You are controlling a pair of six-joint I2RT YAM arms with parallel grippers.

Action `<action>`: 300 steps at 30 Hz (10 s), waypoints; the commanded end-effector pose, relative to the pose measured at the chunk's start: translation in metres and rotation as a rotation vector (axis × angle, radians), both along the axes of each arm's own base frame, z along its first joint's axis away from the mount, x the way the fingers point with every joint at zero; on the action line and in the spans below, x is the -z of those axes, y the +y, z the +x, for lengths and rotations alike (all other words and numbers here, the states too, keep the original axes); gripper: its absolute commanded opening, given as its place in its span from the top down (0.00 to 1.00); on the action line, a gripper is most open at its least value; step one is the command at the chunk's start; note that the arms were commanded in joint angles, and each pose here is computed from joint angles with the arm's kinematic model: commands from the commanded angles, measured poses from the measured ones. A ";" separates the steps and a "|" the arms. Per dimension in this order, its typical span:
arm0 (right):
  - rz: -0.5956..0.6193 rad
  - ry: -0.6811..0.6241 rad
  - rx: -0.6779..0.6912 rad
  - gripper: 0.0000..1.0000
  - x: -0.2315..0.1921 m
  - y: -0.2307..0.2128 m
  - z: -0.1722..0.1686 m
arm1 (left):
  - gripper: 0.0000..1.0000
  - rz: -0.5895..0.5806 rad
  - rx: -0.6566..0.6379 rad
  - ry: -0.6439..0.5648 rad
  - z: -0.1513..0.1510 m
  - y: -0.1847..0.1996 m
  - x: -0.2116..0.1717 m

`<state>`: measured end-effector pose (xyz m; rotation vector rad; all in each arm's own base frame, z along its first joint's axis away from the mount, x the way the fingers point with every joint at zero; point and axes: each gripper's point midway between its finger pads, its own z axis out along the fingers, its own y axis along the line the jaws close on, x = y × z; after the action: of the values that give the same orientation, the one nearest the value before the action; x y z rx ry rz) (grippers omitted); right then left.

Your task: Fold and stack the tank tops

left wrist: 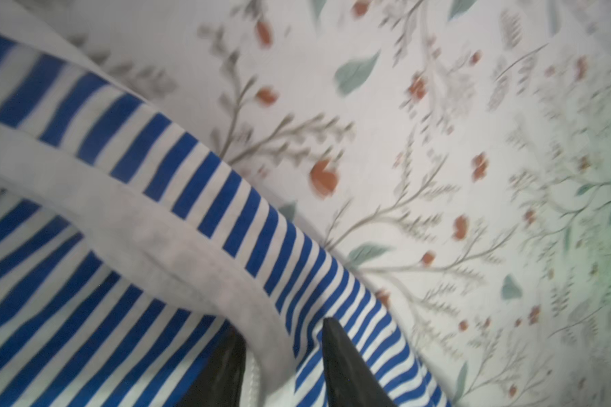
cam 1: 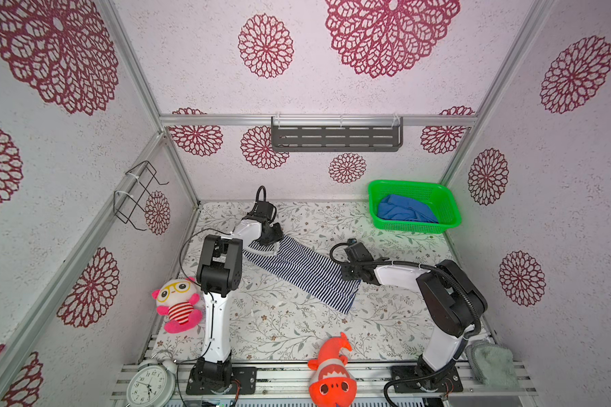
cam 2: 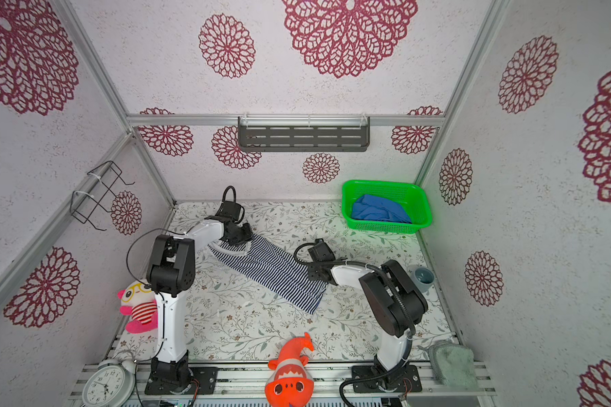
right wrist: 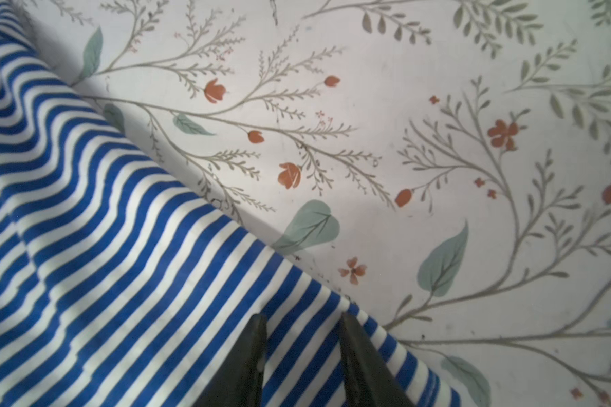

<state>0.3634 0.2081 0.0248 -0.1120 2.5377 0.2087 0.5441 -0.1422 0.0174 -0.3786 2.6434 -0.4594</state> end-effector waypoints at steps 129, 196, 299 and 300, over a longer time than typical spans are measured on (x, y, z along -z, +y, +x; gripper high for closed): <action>-0.013 0.256 -0.226 1.00 -0.070 0.017 -0.102 | 1.00 -0.054 0.127 0.285 -0.292 -0.055 -0.057; 0.189 0.006 -0.133 0.69 -0.037 0.055 0.081 | 0.58 -0.103 0.230 0.072 -0.087 -0.100 -0.020; 0.288 0.232 -0.160 1.00 -0.126 0.030 -0.097 | 1.00 -0.085 0.143 0.229 -0.276 -0.041 -0.112; 0.276 0.214 -0.165 1.00 -0.130 0.030 -0.092 | 1.00 -0.066 0.166 0.222 -0.272 -0.041 -0.117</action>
<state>0.2637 0.2529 0.1428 -0.1567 2.7071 0.7866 0.2734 -0.1967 0.1305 -0.3187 2.8570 -0.7194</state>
